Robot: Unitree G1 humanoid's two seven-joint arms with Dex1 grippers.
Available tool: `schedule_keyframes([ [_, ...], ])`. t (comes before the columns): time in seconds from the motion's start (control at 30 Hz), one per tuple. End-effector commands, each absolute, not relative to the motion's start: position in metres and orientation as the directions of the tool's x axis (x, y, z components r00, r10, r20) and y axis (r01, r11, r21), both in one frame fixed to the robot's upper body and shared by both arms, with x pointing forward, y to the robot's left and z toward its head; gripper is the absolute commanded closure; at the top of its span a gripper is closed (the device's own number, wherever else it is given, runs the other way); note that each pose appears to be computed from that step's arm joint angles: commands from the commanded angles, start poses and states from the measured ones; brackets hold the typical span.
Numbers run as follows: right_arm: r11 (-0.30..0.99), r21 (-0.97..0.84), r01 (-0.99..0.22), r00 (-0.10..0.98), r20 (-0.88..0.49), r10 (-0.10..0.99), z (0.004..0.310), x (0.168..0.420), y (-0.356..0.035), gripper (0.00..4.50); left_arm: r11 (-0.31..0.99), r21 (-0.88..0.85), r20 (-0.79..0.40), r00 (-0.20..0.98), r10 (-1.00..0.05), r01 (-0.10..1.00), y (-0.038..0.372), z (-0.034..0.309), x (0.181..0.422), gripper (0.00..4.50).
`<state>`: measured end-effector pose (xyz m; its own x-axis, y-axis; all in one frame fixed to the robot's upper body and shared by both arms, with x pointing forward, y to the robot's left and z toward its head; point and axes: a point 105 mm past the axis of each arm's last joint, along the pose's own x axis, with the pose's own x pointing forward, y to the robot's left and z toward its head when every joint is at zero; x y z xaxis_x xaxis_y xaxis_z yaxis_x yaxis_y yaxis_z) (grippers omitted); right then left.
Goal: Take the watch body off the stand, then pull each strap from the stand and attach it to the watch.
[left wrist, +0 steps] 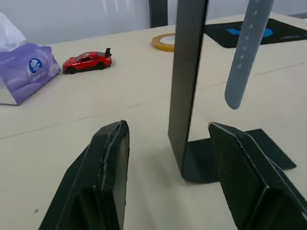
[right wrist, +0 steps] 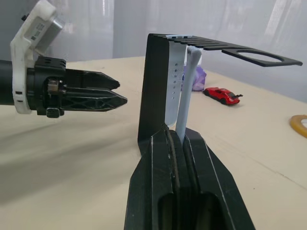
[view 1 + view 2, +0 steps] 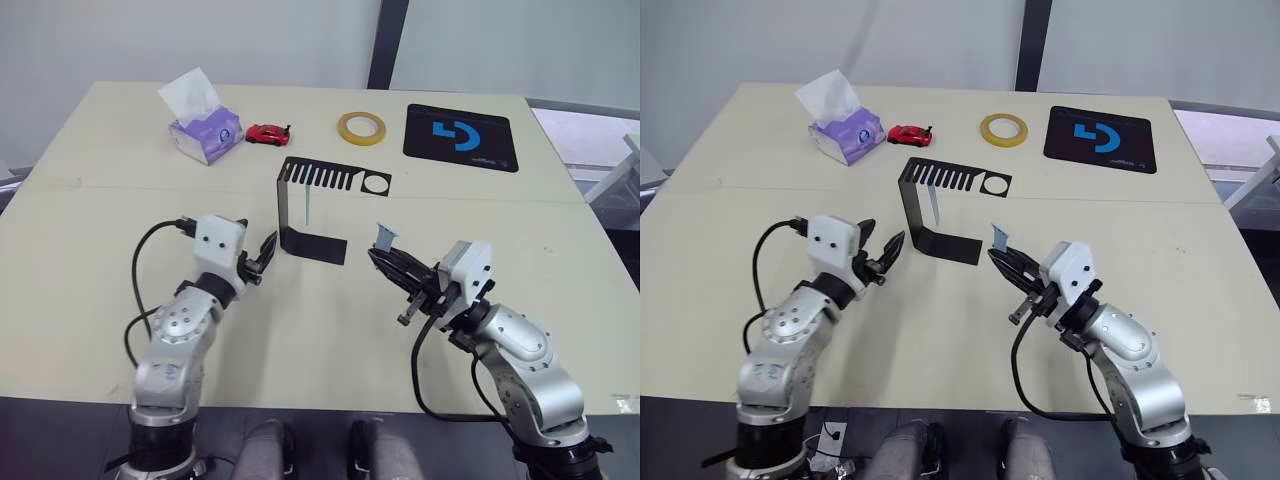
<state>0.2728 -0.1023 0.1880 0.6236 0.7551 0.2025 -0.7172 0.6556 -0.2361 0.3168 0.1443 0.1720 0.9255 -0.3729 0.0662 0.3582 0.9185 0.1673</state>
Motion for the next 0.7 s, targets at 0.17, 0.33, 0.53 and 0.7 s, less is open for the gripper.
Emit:
schedule_keyframes([
  [0.17, 0.537, -0.033, -0.843, 0.521, 0.202, 0.829, 0.199, 0.262, -0.115, 4.5, 0.682, 0.055, 0.084, 0.677, -0.731, 0.729, 0.163, 0.181, 0.271, 0.04],
  [0.33, 0.326, 0.036, -0.945, 0.325, 0.222, 0.919, 0.203, 0.248, -0.094, 4.5, 0.431, -0.053, 0.132, 0.434, -0.891, 0.901, 0.167, 0.197, 0.253, 0.04],
  [0.53, 0.122, 0.076, -0.99, 0.137, 0.243, 0.96, 0.206, 0.236, -0.067, 4.5, 0.224, -0.131, 0.164, 0.244, -0.956, 0.966, 0.145, 0.208, 0.248, 0.04],
  [0.7, 0.041, 0.091, -0.995, 0.063, 0.256, 0.965, 0.204, 0.232, -0.054, 4.5, 0.1, -0.196, 0.204, 0.141, -0.969, 0.975, 0.119, 0.215, 0.248, 0.04],
])
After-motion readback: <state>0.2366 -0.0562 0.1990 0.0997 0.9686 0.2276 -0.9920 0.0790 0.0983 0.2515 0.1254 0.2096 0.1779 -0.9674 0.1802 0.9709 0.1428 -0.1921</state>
